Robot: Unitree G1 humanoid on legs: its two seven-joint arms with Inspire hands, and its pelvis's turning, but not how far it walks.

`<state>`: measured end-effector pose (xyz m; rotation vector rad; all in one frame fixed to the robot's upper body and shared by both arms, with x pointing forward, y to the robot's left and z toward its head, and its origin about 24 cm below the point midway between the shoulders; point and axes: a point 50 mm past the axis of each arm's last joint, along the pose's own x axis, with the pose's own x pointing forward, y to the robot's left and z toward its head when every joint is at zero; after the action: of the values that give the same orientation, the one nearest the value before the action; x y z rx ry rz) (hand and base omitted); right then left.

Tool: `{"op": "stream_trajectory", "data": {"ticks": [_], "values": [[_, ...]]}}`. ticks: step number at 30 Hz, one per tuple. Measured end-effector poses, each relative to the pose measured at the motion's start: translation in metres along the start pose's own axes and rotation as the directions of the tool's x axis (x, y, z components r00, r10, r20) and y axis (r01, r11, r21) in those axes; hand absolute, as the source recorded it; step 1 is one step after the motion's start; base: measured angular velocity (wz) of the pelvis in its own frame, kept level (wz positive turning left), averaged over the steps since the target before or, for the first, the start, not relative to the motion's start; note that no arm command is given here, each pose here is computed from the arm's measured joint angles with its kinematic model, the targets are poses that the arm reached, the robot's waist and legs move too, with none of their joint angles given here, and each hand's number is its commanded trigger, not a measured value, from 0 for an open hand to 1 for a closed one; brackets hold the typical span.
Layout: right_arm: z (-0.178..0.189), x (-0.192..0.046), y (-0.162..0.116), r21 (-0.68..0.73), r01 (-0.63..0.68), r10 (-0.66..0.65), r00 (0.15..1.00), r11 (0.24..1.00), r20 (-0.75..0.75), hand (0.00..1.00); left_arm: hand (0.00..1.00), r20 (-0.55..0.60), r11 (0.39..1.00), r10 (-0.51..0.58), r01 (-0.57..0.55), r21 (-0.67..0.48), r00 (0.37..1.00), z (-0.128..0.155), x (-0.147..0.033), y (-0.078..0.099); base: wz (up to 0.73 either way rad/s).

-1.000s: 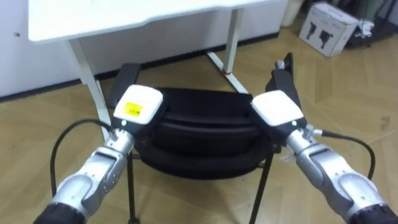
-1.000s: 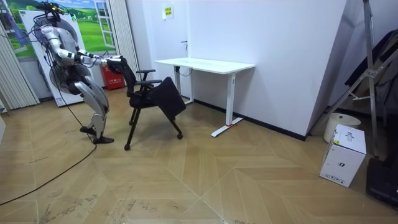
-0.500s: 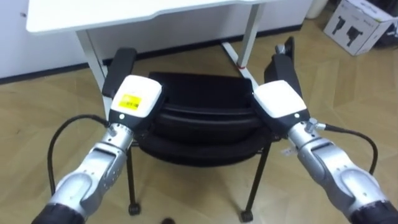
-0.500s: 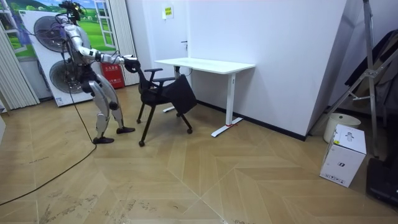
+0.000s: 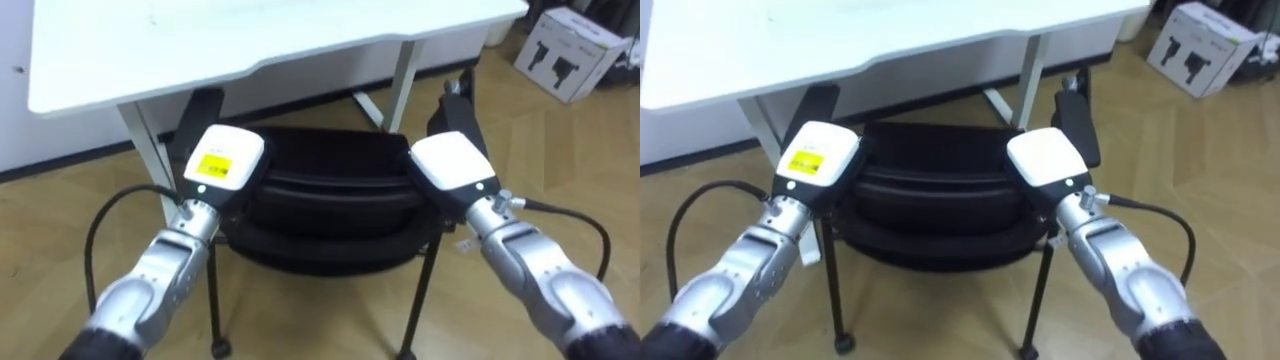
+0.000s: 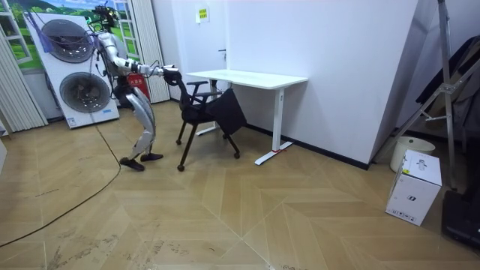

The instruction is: Push chair

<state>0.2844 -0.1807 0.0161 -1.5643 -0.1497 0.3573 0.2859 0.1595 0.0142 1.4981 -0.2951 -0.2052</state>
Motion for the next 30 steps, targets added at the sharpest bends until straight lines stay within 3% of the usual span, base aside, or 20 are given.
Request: {"op": "stream_trajectory", "data": {"ticks": [6,13,30], "values": [[0.002,-0.002,0.003,0.002,0.001,-0.001,1.0,1.0,0.002,1.0,1.0,0.004,1.0,-0.008,0.008,-0.004,1.0,-0.002,-0.002,-0.003,-0.03],[0.003,-0.003,0.006,-0.001,-0.001,0.001,1.0,1.0,0.002,1.0,1.0,-0.004,1.0,-0.009,0.009,-0.005,1.0,-0.002,-0.004,-0.007,0.42],[0.005,0.005,-0.006,0.006,0.003,-0.003,1.0,1.0,0.014,1.0,1.0,0.014,0.999,0.033,-0.034,0.025,0.999,-0.01,0.007,0.009,0.24]]}}
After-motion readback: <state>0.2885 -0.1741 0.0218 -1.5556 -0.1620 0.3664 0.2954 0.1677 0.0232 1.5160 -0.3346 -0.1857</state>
